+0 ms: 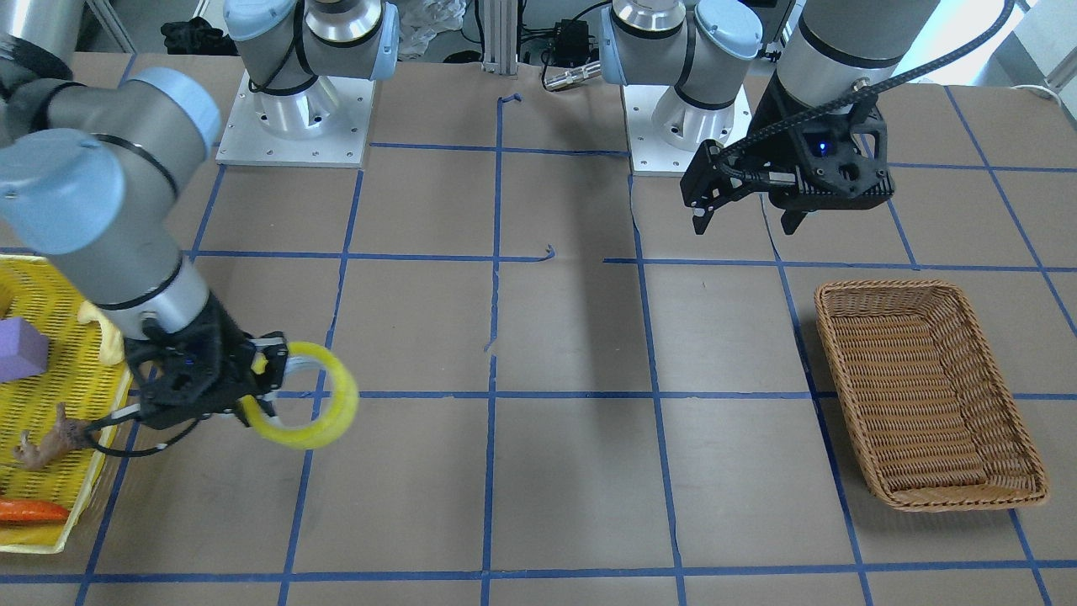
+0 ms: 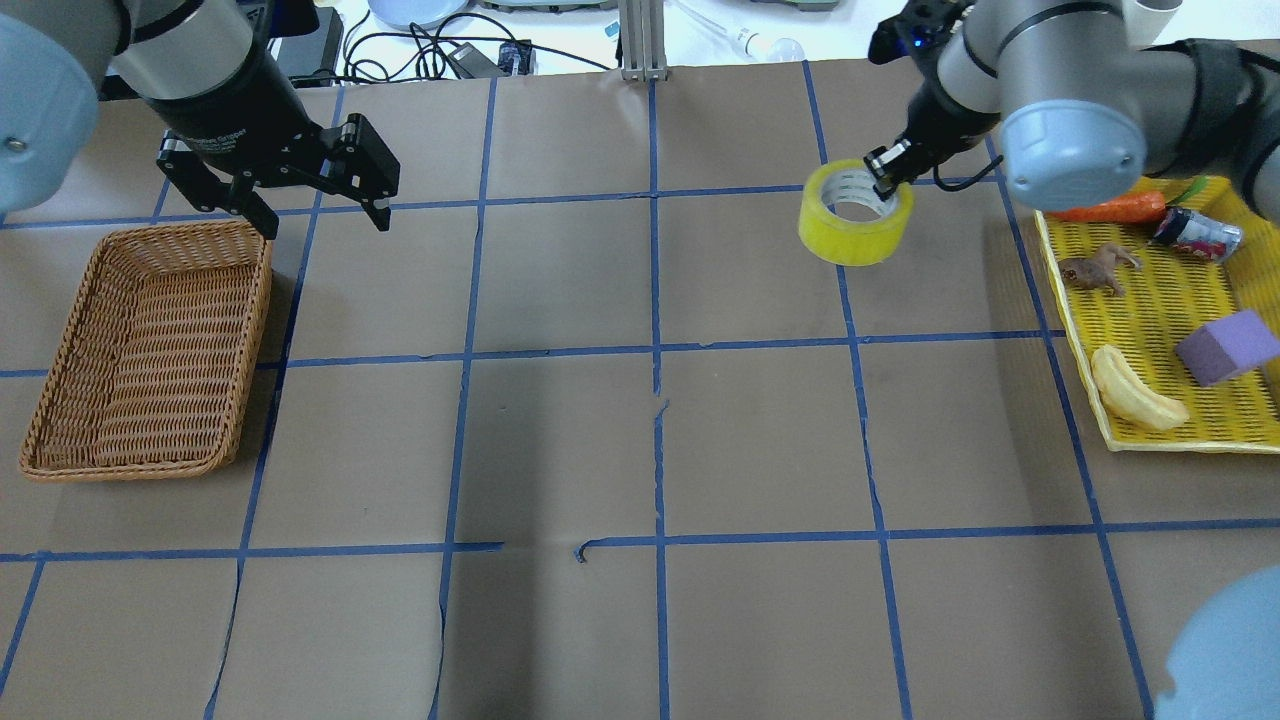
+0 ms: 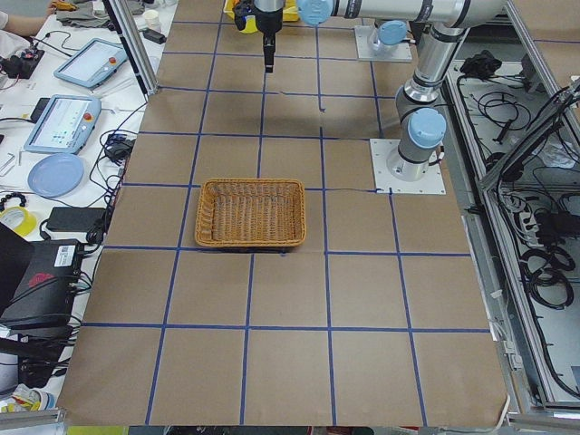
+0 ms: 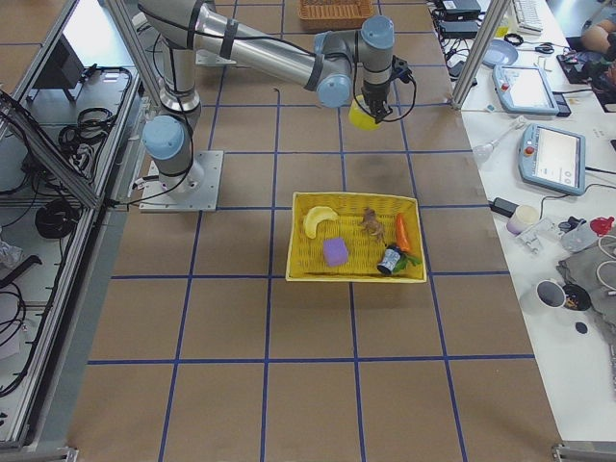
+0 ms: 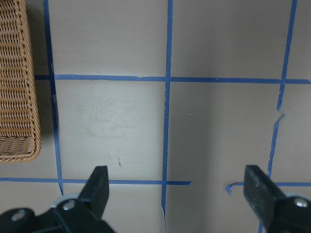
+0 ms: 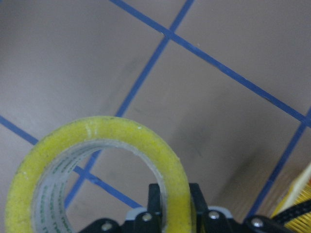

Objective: Transfer tape with both arms
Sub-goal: 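Carry the tape roll with the right gripper to the table center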

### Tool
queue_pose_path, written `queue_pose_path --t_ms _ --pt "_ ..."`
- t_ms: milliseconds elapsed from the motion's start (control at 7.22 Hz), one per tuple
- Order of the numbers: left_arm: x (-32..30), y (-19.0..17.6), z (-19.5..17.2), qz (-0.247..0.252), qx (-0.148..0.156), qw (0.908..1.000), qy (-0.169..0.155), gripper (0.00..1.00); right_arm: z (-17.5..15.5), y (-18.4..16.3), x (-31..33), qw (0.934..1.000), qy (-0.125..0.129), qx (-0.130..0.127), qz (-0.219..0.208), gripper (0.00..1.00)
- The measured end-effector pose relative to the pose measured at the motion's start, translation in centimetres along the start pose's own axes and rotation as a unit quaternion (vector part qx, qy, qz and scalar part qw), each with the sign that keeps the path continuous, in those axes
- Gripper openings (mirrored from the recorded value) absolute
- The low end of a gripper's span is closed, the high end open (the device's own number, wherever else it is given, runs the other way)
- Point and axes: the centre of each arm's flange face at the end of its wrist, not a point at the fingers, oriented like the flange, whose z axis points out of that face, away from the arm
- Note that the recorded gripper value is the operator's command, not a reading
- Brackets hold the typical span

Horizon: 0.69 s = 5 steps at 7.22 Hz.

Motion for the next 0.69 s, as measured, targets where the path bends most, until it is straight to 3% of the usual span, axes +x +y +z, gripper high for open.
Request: queue_pose_path --t_ms 415,692 --pt "0.0 0.0 0.1 0.000 -0.001 1.0000 0.000 1.00 6.3 -2.7 -11.3 0.9968 -0.013 0.024 0.075 0.00" --pt "0.0 -0.1 -0.1 0.000 0.002 1.0000 0.000 1.00 9.8 0.0 -17.5 0.9982 -0.012 -0.010 0.058 0.00"
